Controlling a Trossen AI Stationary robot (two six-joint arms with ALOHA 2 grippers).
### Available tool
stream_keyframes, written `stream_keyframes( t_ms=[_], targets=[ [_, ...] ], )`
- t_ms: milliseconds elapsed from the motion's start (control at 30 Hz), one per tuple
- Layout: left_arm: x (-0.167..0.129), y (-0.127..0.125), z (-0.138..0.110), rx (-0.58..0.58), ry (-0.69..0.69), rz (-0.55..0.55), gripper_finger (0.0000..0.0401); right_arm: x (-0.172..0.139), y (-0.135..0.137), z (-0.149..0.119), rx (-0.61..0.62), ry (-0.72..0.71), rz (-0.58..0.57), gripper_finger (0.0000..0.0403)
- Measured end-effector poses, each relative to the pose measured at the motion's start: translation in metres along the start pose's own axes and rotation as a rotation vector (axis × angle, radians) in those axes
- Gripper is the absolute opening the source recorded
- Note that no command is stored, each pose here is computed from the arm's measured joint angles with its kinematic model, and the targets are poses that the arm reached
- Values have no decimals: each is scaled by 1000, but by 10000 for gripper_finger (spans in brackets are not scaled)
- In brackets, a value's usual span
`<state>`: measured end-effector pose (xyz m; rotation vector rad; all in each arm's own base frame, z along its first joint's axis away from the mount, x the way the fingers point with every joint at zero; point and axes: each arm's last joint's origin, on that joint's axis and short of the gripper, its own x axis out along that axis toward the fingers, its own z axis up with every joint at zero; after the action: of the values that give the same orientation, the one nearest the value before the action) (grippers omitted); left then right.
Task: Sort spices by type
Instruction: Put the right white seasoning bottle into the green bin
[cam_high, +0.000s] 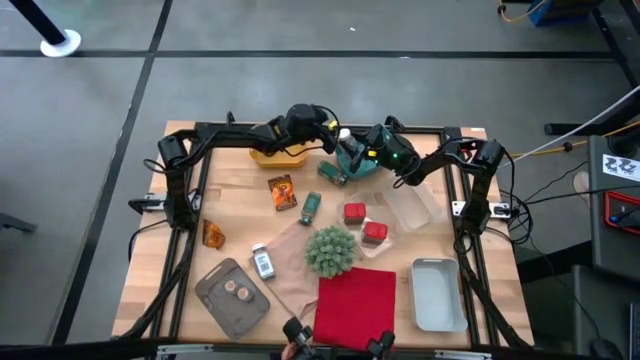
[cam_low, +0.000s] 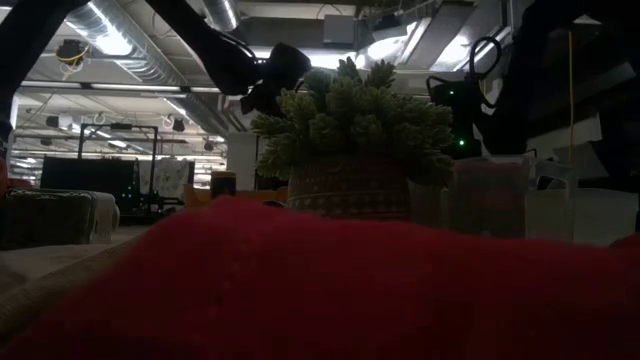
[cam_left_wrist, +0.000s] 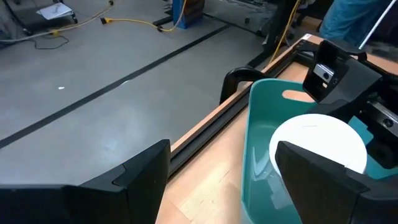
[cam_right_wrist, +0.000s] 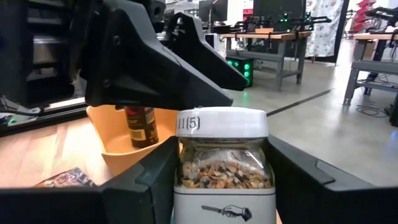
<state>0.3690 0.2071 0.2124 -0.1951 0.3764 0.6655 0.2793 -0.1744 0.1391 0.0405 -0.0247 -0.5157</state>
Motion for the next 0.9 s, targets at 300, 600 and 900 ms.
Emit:
stream_keyframes(
  t_ms=[300,600,900],
  targets=[
    [-1,10,2,-26,-4,72,280,0,1,0,-2,-2,42,202],
    [-1,12,-3,-34,47,90,280,0,2,2,-27,-15,63,202],
    [-2,0,-5,-69,64,23,280,0,2,5,-33,-50,81,202]
  ],
)
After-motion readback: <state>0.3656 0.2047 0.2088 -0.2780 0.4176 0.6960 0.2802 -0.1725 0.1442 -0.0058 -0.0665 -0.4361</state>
